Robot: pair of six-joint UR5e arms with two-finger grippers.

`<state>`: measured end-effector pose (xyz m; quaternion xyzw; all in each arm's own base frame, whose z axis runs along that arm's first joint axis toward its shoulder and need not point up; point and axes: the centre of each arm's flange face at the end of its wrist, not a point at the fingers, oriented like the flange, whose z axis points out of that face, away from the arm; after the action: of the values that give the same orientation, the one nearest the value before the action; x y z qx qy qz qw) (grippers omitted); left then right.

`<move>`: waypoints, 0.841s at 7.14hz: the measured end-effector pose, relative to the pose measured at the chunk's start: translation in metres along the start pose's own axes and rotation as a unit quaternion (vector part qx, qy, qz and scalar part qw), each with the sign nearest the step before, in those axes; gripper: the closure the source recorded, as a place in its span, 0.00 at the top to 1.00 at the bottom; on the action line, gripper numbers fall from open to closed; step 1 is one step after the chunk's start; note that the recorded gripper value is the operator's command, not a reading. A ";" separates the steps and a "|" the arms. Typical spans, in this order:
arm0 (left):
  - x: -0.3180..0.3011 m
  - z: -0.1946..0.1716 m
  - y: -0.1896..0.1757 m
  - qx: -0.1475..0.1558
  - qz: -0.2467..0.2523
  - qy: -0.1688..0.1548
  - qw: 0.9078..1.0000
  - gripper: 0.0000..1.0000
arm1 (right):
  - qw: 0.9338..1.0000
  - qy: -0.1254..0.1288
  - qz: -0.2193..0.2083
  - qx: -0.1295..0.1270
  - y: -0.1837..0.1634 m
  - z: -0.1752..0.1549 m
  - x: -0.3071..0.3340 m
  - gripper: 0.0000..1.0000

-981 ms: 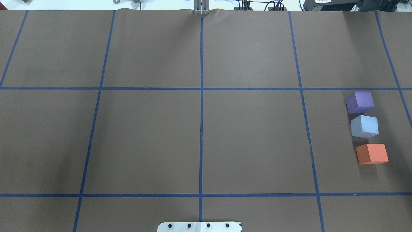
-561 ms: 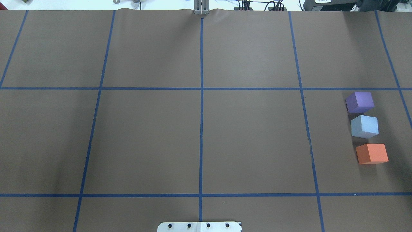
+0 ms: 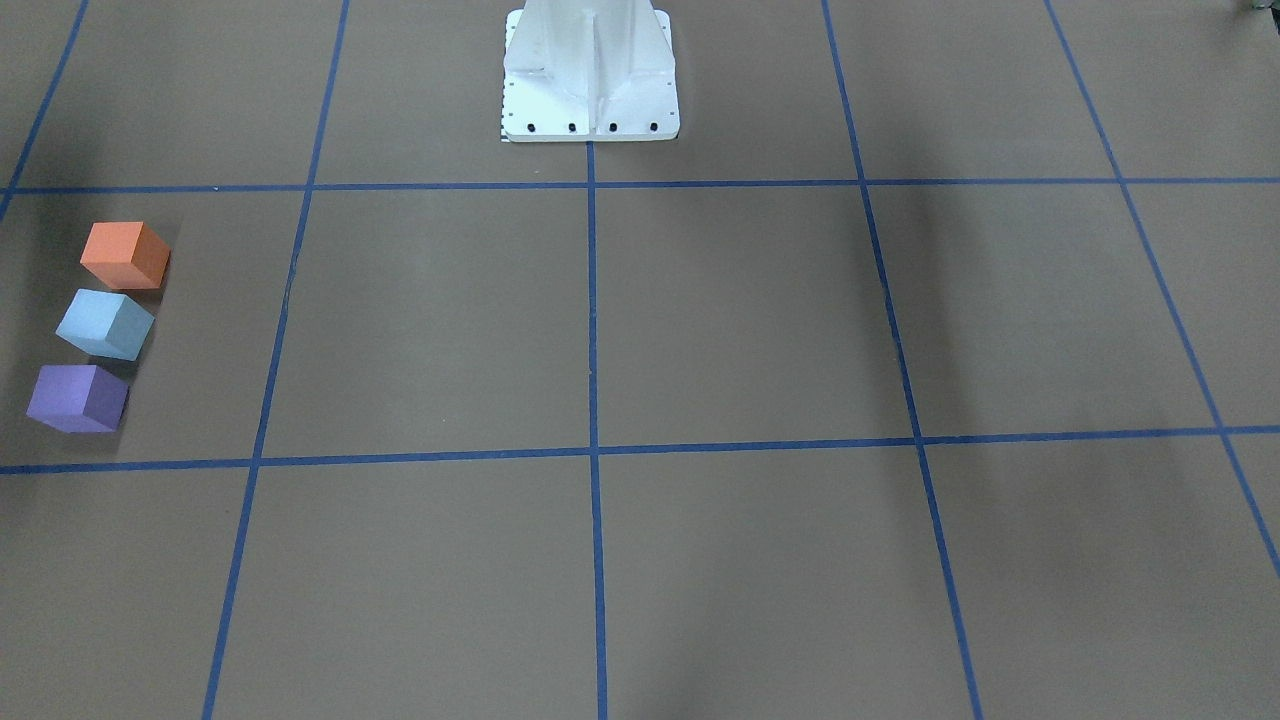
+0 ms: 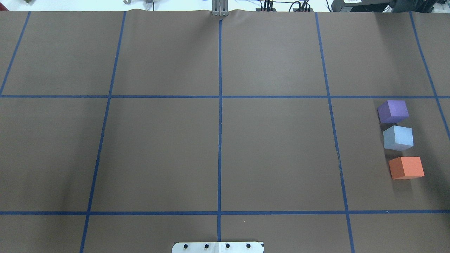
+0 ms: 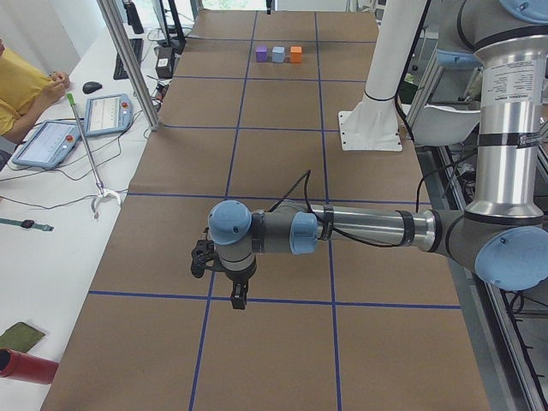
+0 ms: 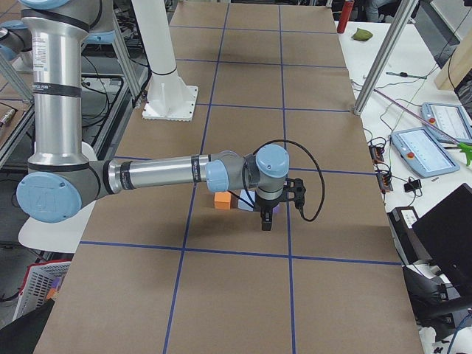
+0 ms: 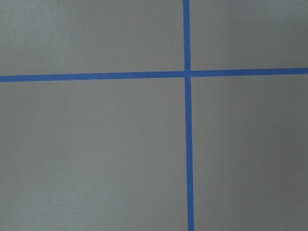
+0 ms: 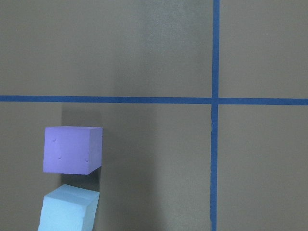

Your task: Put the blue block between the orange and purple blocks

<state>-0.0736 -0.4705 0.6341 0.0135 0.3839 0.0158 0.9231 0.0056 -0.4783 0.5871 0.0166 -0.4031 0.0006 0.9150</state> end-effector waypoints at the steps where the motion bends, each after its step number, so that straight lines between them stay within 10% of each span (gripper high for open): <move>1: 0.002 -0.002 -0.003 0.002 0.003 0.000 1.000 1.00 | 1.000 -0.006 -0.002 -0.002 0.001 0.001 -0.003 1.00; 6: 0.012 -0.011 -0.007 0.012 0.013 -0.001 1.000 1.00 | 1.000 -0.012 -0.006 -0.001 -0.001 0.000 -0.009 1.00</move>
<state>-0.0732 -0.4773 0.6179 0.0294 0.3833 0.0235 0.9229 -0.0004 -0.4794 0.5801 0.0177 -0.4136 -0.0055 0.9103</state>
